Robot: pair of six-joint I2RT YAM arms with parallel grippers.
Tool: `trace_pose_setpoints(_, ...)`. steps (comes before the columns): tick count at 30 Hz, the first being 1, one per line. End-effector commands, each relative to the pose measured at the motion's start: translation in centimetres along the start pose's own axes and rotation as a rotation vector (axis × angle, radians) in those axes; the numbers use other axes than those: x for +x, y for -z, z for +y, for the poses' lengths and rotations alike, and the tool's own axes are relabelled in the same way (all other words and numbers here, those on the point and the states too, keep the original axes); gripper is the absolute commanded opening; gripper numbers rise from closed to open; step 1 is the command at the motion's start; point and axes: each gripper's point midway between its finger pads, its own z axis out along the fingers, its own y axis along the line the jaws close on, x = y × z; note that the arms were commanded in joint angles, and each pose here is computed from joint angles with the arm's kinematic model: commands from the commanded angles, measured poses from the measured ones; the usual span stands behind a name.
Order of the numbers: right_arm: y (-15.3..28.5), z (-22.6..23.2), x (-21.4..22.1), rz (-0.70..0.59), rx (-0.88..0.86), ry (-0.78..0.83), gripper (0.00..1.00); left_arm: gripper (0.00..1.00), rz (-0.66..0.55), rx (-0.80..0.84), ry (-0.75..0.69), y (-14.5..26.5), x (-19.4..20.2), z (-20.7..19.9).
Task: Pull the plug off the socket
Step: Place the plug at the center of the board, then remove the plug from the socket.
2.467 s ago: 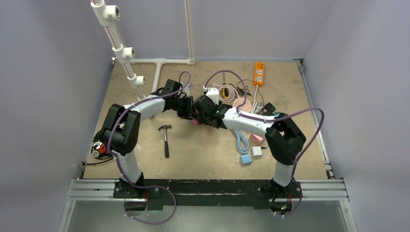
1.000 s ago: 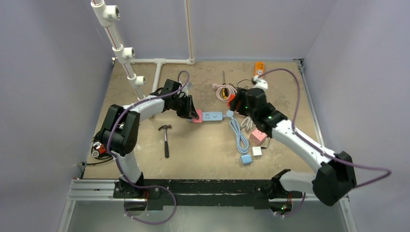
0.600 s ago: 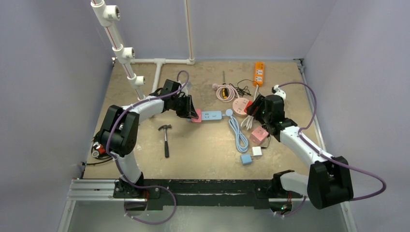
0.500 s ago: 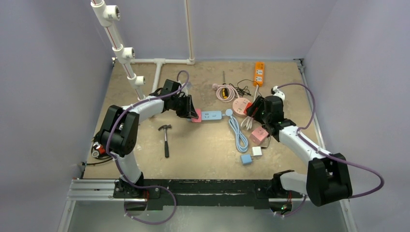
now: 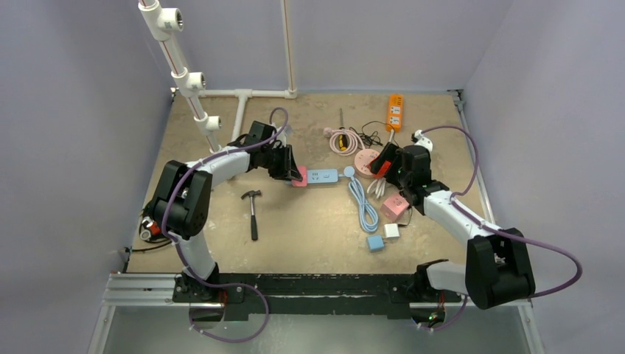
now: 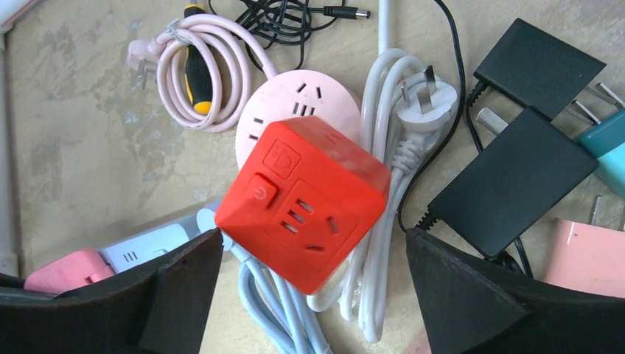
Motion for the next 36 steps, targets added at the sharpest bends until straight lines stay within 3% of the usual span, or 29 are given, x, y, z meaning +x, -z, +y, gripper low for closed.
trace_pose_setpoints(1, 0.2, -0.1, -2.3, -0.073, 0.028, 0.058, 0.99, 0.17, -0.042, -0.106, -0.012, 0.4, -0.5, 2.4)
trace_pose_setpoints(10, 2.9, 1.6, -4.7, -0.134, -0.029, 0.14, 0.99, 0.6, -0.062, -0.098, -0.04, 0.9, -1.0, 1.9)
trace_pose_setpoints(14, 4.6, 4.1, -4.9, -0.143, -0.107, 0.186, 0.99, 0.73, -0.088, -0.082, -0.065, 1.5, -1.6, 1.3)
trace_pose_setpoints(18, 5.9, 8.0, -3.9, -0.138, -0.184, 0.249, 0.99, 0.78, -0.14, -0.094, -0.105, 2.7, -2.8, 0.7)
trace_pose_setpoints(23, 7.1, 13.6, -1.3, -0.109, -0.283, 0.281, 0.98, 0.82, -0.296, -0.218, -0.128, 6.2, -5.4, 1.4)
trace_pose_setpoints(28, 7.3, 18.8, 2.5, -0.058, -0.351, 0.295, 0.91, 0.84, -0.413, -0.293, -0.106, 8.9, -7.2, 2.7)
trace_pose_setpoints(36, 4.2, 24.6, 8.3, 0.004, -0.305, 0.348, 0.87, 0.84, -0.415, -0.311, -0.05, 9.0, -7.8, 4.9)
